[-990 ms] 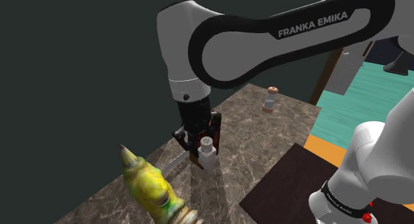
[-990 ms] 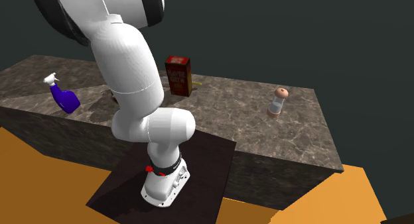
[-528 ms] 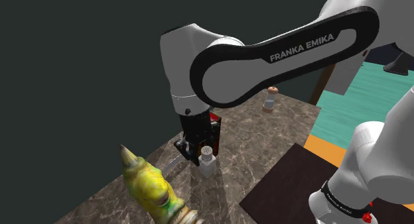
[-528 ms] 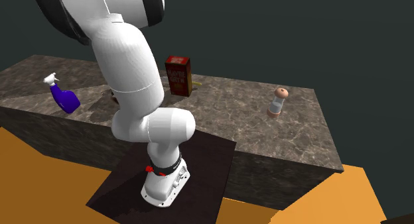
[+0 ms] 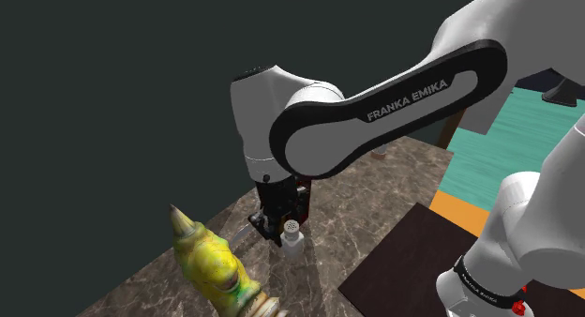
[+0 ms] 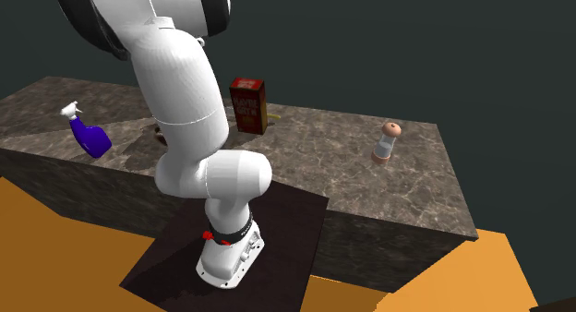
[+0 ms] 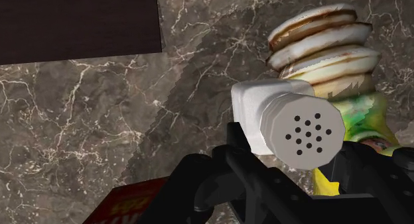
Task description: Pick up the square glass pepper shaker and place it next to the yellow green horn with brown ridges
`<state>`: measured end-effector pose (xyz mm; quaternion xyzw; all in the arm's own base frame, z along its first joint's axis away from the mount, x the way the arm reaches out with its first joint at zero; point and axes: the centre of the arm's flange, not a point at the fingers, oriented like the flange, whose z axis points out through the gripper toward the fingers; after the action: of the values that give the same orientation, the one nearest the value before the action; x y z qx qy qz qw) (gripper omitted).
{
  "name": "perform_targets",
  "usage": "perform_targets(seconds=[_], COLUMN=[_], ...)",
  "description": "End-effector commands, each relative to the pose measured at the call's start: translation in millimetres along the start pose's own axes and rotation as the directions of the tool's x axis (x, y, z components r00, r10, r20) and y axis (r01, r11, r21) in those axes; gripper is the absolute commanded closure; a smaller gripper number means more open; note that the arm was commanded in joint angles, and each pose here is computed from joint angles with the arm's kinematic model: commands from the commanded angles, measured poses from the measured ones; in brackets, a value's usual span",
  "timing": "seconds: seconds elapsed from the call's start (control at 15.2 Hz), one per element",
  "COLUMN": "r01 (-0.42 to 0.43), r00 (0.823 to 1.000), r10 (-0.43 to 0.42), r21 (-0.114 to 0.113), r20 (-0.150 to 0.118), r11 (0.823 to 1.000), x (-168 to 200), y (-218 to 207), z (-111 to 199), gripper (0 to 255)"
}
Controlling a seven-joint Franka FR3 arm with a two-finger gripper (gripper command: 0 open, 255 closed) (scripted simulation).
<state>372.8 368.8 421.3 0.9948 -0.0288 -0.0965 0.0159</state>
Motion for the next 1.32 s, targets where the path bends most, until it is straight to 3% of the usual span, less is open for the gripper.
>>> perform_targets(seconds=[0.0, 1.25], r01=[0.000, 0.000], r00=[1.000, 1.000], r10=[0.000, 0.000], r21=[0.000, 0.000], r20=[0.000, 0.000], r11=[1.000, 1.000], x=[2, 21], y=[0, -4], z=[10, 108], gripper=[255, 255])
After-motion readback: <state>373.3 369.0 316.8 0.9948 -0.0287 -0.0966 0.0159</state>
